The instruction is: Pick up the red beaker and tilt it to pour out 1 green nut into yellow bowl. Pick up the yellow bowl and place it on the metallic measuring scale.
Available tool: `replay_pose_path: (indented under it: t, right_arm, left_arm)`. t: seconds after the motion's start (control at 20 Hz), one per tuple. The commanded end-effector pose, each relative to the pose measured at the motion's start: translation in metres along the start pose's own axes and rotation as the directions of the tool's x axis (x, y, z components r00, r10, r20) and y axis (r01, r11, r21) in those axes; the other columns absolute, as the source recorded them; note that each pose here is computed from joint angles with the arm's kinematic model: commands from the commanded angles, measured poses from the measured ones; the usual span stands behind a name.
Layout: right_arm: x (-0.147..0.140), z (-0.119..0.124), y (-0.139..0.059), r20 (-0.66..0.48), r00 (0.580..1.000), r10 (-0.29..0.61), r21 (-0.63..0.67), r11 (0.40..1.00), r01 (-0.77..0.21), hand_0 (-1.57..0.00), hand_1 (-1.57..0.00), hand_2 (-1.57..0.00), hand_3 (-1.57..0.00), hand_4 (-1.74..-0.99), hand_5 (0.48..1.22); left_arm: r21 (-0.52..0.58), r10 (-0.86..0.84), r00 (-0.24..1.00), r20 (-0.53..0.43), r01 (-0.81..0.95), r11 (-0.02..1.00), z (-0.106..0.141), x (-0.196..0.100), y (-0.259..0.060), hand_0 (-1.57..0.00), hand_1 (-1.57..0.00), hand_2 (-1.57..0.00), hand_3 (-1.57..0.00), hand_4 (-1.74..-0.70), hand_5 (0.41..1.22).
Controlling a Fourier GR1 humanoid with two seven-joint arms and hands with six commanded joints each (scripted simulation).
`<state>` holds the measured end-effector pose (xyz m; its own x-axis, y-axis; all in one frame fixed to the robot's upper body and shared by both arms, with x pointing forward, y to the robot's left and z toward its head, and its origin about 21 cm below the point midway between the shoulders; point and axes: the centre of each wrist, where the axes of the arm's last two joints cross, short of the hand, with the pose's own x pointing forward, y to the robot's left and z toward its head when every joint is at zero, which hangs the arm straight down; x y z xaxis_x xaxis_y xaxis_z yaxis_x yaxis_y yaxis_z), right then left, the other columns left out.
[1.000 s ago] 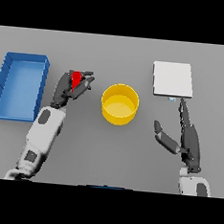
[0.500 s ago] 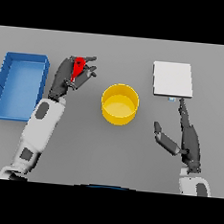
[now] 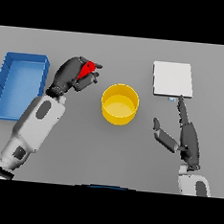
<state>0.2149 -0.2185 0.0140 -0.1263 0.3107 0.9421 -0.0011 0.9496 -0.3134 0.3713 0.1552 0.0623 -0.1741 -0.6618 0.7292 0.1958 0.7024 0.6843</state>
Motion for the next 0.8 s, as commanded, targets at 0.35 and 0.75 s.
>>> replay_pose_path:
  t: [0.35,0.75]
  right_arm:
    - [0.001,0.006,-0.003,0.004,1.000,-0.007,0.001,1.000,0.007,0.00,0.00,0.00,0.00,-1.270,0.700]
    - [-0.008,0.009,0.001,-0.014,0.998,-0.060,-0.004,0.998,0.060,0.00,0.00,0.00,0.00,-1.288,0.685]
  left_arm:
    - [-0.083,-0.551,0.831,0.078,0.556,0.827,-0.013,0.030,-0.004,-1.57,-1.57,-1.57,-1.57,-1.74,1.173]
    - [-0.146,-0.812,0.529,0.245,0.848,0.509,-0.028,0.063,-0.007,-1.57,-1.57,-1.57,-1.33,-1.69,1.213]
